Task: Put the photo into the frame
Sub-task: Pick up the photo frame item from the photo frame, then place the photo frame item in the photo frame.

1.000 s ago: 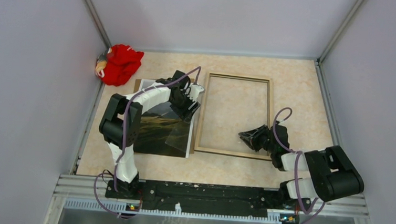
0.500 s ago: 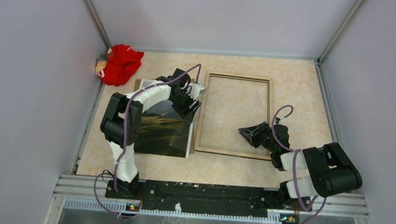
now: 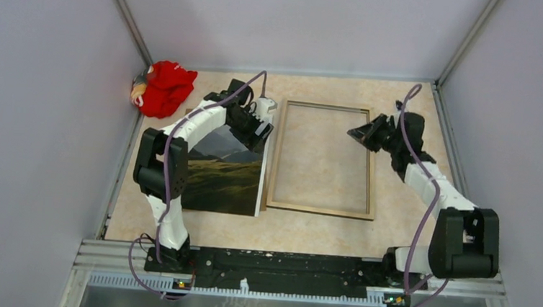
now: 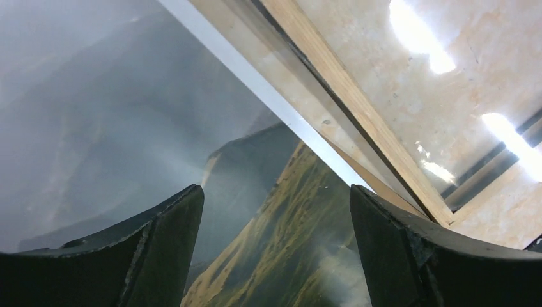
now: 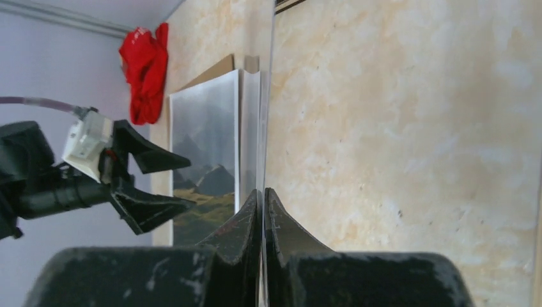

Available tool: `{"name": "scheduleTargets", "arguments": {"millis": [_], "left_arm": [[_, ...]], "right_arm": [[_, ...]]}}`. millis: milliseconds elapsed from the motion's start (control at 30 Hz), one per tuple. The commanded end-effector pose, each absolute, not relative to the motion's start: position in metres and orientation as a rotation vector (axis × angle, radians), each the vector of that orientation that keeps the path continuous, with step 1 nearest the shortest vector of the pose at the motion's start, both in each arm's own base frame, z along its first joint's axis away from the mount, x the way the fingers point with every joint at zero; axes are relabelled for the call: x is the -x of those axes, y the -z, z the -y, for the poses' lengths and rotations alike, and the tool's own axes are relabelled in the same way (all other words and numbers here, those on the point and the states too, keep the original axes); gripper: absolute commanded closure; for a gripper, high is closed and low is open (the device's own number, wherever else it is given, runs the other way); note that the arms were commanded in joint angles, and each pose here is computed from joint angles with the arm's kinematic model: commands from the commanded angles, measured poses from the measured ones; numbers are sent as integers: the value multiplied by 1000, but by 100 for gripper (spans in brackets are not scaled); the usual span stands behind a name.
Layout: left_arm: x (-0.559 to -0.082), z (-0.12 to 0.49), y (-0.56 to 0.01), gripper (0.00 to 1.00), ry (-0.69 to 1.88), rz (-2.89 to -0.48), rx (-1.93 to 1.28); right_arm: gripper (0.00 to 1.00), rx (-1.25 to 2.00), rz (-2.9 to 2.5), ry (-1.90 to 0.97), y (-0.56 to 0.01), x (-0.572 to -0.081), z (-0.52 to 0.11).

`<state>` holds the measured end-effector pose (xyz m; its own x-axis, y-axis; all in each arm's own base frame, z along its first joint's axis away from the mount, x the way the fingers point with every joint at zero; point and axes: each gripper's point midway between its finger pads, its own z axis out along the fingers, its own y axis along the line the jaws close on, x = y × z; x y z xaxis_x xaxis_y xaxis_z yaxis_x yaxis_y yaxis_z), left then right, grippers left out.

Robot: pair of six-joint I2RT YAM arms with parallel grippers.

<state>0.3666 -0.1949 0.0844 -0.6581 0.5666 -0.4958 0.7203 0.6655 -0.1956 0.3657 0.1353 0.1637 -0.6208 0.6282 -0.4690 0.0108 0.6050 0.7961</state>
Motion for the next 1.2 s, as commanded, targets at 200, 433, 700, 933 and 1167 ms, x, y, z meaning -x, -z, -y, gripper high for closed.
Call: {"name": "scheduleTargets", "arguments": {"millis": [200, 433, 700, 933, 1167], "left_arm": [[-373, 190, -102, 10, 522, -2454, -994], [-372, 192, -88, 14, 534, -2473, -1000], [-371, 194, -83, 16, 531, -2482, -1006], [-369, 197, -80, 18, 539, -2486, -1011], [-368, 198, -76, 19, 536, -2497, -1020]], "right_arm": [[100, -257, -2382, -925, -121, -356, -132], [100, -310, -2297, -876, -131, -357, -117], [100, -383, -2214, -776, -133, -358, -95], [100, -471, -2139, -716, -133, -358, -74], [100, -495, -2093, -719, -132, -357, -72]]}}
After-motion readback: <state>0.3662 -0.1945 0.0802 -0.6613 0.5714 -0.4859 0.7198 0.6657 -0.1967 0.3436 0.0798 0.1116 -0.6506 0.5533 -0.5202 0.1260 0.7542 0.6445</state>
